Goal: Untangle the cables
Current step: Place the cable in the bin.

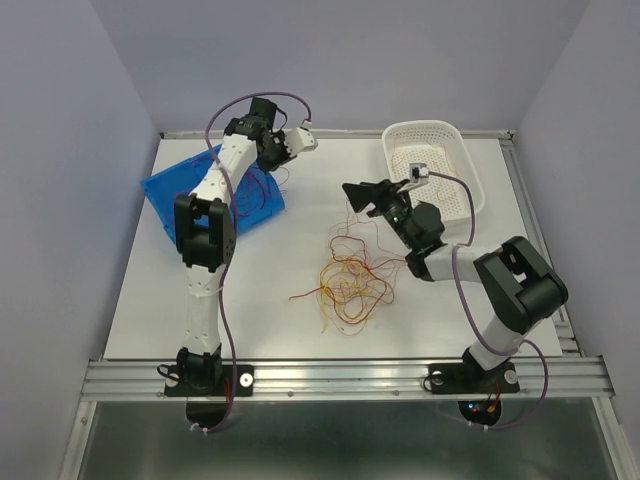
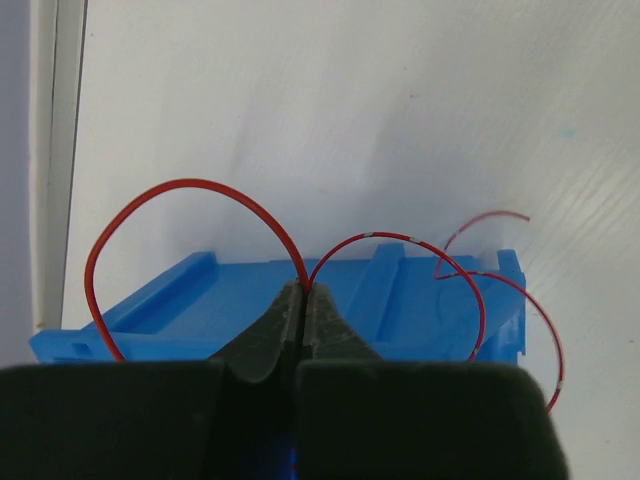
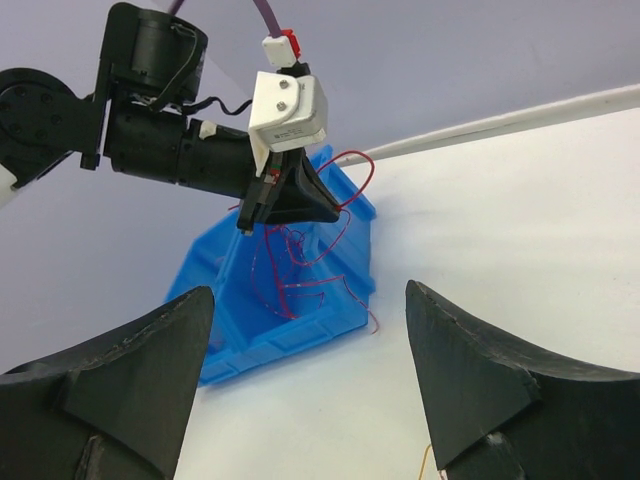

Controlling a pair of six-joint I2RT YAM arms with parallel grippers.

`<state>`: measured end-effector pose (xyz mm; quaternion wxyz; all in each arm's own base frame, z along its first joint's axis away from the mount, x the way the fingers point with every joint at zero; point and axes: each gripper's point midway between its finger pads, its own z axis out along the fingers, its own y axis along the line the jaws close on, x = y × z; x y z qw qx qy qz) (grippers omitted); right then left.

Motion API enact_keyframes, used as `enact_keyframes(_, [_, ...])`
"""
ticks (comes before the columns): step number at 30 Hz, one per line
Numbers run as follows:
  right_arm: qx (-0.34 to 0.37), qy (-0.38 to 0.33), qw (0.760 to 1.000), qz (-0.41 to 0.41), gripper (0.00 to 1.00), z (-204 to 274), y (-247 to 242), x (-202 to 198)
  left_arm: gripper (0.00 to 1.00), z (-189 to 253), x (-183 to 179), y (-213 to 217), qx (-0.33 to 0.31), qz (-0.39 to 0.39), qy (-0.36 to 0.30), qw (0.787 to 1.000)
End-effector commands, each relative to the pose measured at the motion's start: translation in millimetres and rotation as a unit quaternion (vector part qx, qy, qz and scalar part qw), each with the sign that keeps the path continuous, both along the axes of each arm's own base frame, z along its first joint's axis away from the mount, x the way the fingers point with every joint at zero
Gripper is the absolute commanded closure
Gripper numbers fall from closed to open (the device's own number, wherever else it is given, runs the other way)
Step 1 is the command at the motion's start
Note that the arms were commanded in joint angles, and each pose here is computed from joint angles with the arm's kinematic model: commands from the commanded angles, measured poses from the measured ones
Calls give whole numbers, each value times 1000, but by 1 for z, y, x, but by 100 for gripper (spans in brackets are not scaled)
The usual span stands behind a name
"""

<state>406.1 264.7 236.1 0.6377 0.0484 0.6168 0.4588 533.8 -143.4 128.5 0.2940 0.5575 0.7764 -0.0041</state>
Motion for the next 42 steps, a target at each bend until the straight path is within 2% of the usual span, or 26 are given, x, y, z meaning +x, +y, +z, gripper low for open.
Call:
enact_keyframes(1, [21, -33, 999, -3, 18, 18, -9, -6, 100, 14, 3, 1, 6, 4, -10, 1000])
enact_keyframes(5, [21, -36, 999, -2, 18, 20, -9, -7, 100, 38, 8, -4, -15, 2, -48, 999])
enact_keyframes(7, [22, -37, 999, -1, 18, 21, -10, -8, 100, 74, 11, -5, -35, 9, -96, 995])
enact_keyframes(11, [20, -38, 999, -3, 18, 21, -12, -9, 100, 108, 7, 2, -71, 22, -142, 987])
enact_keyframes(20, [16, -36, 999, -1, 18, 16, -13, -9, 100, 150, -14, 46, -177, 39, -176, 968])
enact_keyframes(22, [17, -35, 999, -1, 18, 16, -13, -10, 100, 139, -19, 63, -184, 42, -163, 968])
enact_keyframes(25, [16, -34, 999, 1, 18, 14, -13, -10, 100, 103, -22, 77, -145, 52, -131, 979])
enact_keyframes(29, [19, -34, 999, 6, 18, 14, -11, -12, 100, 64, -13, 95, -118, 79, -93, 985])
enact_keyframes(31, [19, -33, 999, 7, 18, 12, -12, -12, 100, 60, -8, 114, -121, 94, -87, 984])
enact_keyframes(36, [24, -31, 999, 9, 18, 11, -12, -13, 100, 23, 0, 105, -120, 89, -44, 988])
enact_keyframes(41, [24, -30, 999, 15, 18, 9, -11, -16, 100, -23, 5, 111, -88, 114, -7, 990])
enact_keyframes(42, [24, -29, 999, 14, 18, 7, -12, -17, 100, -27, 5, 96, -88, 103, -1, 991])
